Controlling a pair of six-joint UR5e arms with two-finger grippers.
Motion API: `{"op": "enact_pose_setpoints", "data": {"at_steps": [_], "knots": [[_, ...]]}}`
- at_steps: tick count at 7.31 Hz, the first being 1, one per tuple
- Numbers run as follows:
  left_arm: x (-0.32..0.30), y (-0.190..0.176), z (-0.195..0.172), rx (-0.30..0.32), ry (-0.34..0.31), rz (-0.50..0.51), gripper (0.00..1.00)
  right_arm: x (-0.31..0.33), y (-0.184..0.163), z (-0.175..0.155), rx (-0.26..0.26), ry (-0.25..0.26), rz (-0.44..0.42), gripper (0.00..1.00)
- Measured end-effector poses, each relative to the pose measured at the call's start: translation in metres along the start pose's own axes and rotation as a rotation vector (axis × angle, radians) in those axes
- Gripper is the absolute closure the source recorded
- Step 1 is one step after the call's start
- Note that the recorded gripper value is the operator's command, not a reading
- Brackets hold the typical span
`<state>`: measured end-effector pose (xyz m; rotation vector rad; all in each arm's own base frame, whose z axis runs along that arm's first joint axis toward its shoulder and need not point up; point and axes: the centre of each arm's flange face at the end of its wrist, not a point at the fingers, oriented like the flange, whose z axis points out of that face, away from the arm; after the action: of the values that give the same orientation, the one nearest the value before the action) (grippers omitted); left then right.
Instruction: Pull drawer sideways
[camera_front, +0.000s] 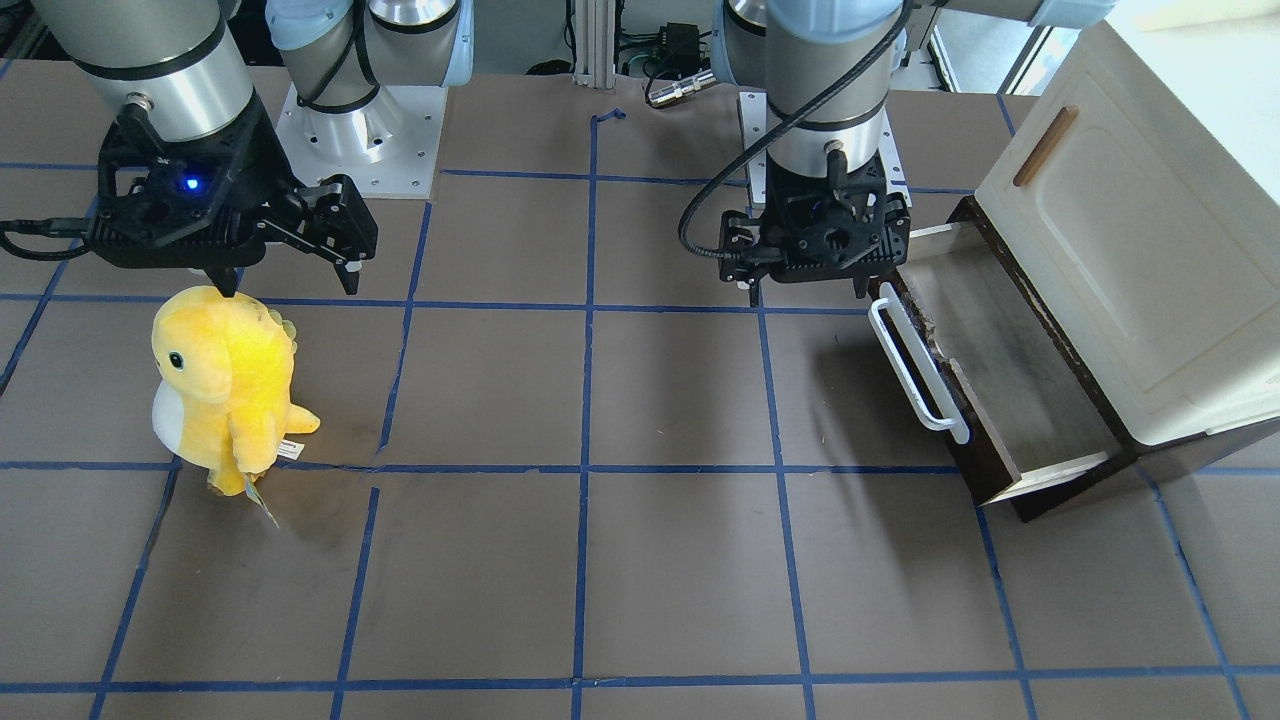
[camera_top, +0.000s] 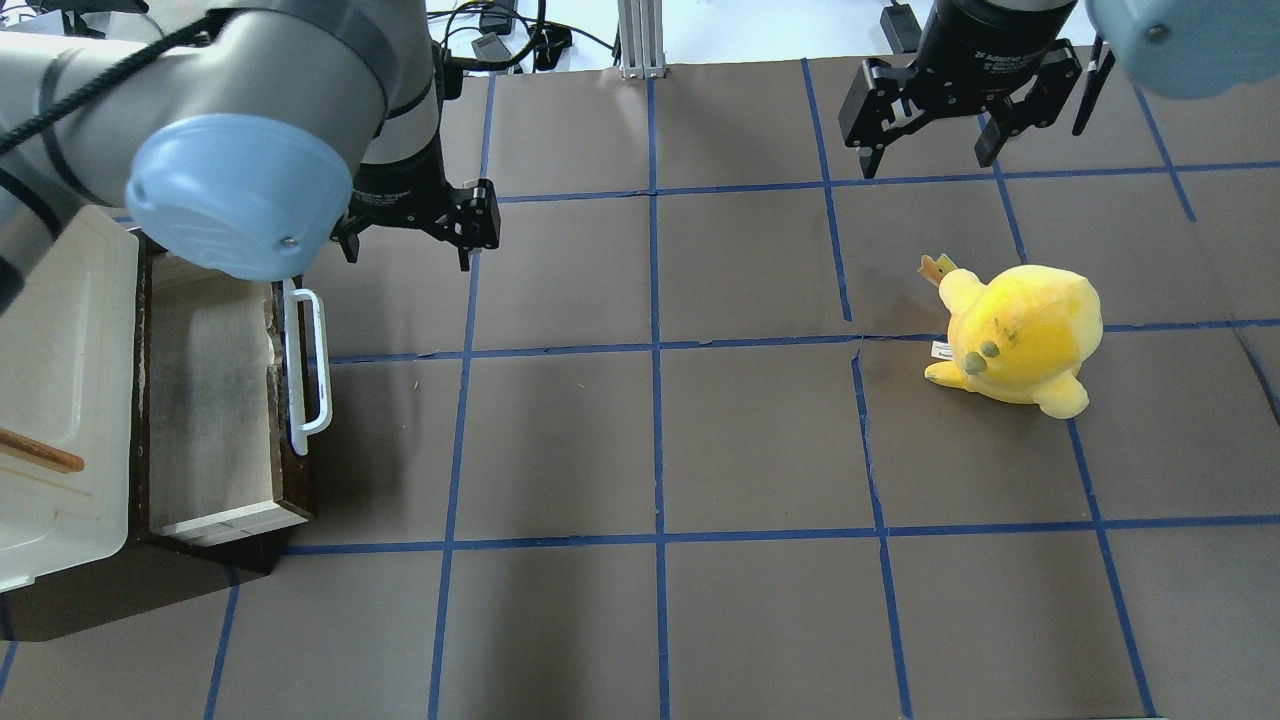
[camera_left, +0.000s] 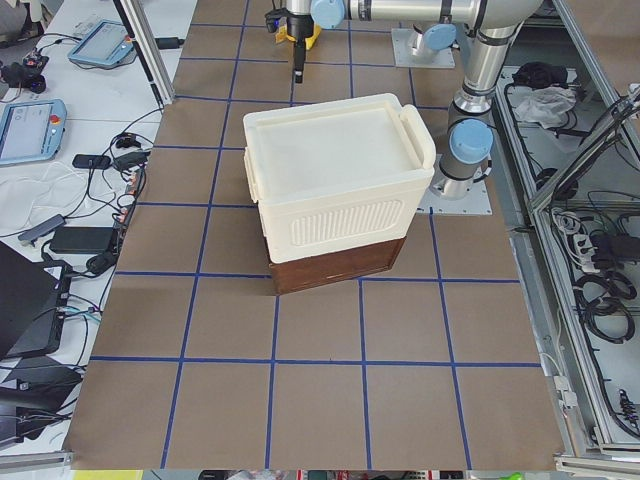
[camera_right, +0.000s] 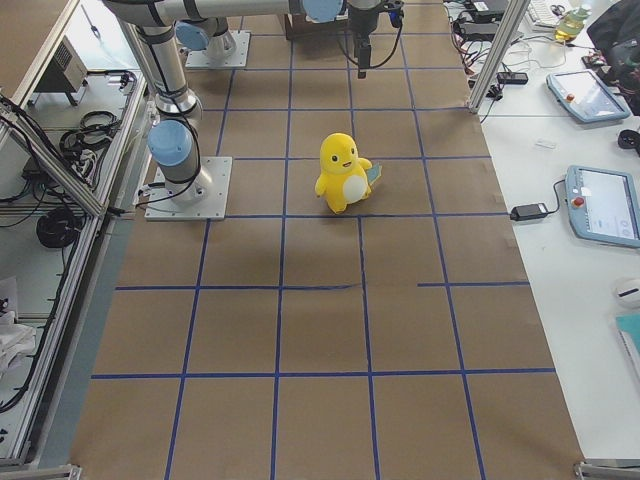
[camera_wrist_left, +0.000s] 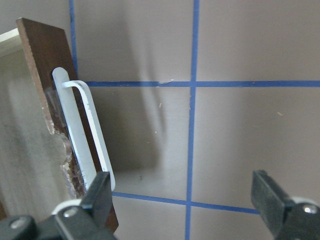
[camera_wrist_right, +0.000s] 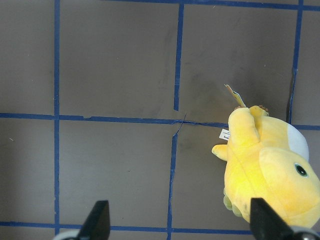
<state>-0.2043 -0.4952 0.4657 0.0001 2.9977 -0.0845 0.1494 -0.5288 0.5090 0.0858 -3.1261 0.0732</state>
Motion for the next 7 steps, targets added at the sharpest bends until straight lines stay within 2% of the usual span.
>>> {"op": "enact_pose_setpoints", "data": {"at_steps": [1, 2, 4, 7], "knots": [[-0.018, 0.0, -0.015, 0.02, 0.079, -0.011, 0.0, 0.0, 0.0, 0.0, 0.0, 0.0, 0.0, 0.0], [-0.036, 0.001, -0.027, 0.044, 0.118, -0.02, 0.0, 0.0, 0.0, 0.0, 0.0, 0.0, 0.0, 0.0], [-0.052, 0.007, -0.04, 0.081, 0.134, -0.023, 0.0, 0.0, 0.0, 0.0, 0.0, 0.0, 0.0, 0.0], [-0.063, 0.009, -0.044, 0.091, 0.132, -0.029, 0.0, 0.0, 0.0, 0.0, 0.0, 0.0, 0.0, 0.0]]}}
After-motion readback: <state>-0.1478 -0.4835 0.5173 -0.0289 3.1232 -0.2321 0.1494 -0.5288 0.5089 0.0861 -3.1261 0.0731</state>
